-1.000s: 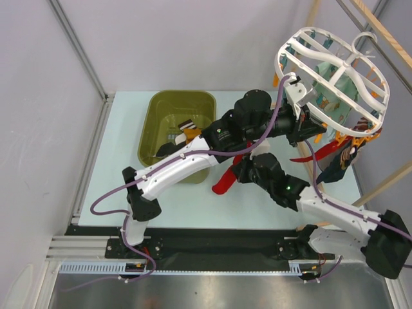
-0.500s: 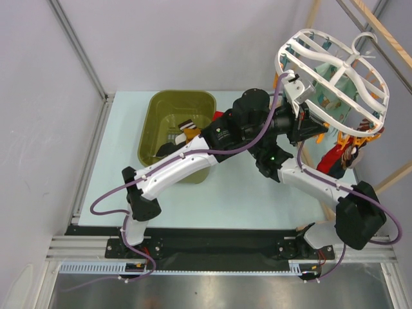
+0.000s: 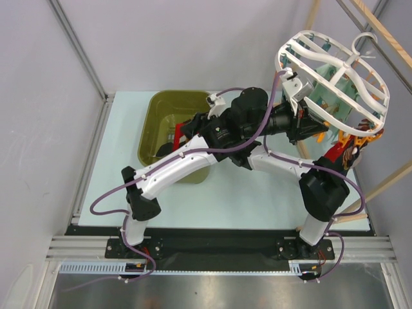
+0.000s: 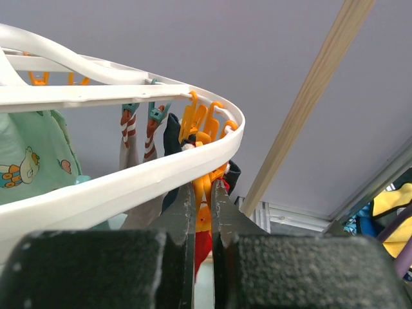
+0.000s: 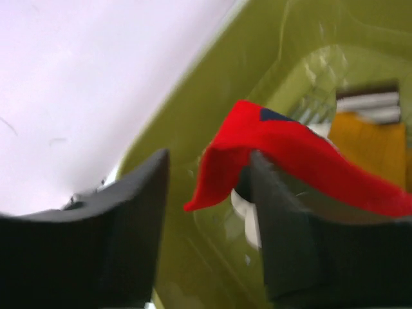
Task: Remove the socks clipped to the hanger
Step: Place the sock in the bin.
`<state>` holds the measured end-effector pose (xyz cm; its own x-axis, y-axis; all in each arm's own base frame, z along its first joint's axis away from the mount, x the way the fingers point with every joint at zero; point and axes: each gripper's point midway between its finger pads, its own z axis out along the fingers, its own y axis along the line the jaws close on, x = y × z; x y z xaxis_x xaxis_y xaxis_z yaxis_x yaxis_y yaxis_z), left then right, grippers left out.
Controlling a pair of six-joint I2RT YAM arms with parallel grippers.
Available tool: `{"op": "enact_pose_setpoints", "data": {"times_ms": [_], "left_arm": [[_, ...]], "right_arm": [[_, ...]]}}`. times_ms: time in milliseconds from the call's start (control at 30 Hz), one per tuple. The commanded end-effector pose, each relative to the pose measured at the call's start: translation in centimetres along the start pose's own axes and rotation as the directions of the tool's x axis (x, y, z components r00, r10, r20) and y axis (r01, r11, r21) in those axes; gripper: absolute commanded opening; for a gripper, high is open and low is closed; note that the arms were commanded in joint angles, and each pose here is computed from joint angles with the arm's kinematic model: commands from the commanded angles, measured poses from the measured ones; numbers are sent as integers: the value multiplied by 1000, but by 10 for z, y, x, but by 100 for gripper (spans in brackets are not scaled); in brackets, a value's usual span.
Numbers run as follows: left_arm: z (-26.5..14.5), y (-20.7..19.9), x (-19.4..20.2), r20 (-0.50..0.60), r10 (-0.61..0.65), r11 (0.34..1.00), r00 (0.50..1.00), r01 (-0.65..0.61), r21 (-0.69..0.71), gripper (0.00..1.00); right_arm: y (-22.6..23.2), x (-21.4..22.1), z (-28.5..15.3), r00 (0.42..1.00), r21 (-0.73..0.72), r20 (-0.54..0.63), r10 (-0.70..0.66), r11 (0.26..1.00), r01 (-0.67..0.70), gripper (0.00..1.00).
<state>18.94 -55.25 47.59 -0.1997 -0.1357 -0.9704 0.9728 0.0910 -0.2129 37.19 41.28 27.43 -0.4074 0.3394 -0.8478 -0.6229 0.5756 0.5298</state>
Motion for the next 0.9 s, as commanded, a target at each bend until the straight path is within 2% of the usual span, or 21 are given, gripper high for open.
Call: {"op": "enact_pose_setpoints", "data": {"times_ms": [0, 133, 267, 500, 633, 800, 833, 867], "left_arm": [[-25, -15, -49, 93, 16, 999, 995, -19, 30, 0], [-35, -9, -59, 110, -16, 999, 994, 11, 43, 0], [-40, -2, -68, 128, -43, 998, 991, 36, 59, 0], [-44, 20, -81, 158, -59, 998, 986, 55, 28, 0], [-45, 22, -82, 151, -98, 994, 984, 91, 58, 0], [-46, 27, -82, 153, -95, 995, 984, 90, 37, 0], [-46, 29, -81, 153, -94, 996, 984, 90, 28, 0], [-47, 29, -83, 156, -88, 996, 984, 86, 24, 0]], "right_arm": [[-13, 7, -6, 997, 63, -51, -57, 996, 61, 62], [-25, -1, -28, 983, 129, -72, -170, 976, 178, 76], [-30, 7, -51, 956, 119, -117, -270, 952, 283, 81], [-19, 23, -95, 940, 64, -120, -319, 943, 328, 81], [-16, 41, -126, 934, 70, -170, -315, 941, 330, 81], [-14, 35, -170, 934, 88, -143, -328, 936, 342, 83], [-8, 22, -181, 938, 100, -106, -331, 935, 341, 83], [-8, 27, -190, 938, 110, -135, -320, 936, 335, 83]]}}
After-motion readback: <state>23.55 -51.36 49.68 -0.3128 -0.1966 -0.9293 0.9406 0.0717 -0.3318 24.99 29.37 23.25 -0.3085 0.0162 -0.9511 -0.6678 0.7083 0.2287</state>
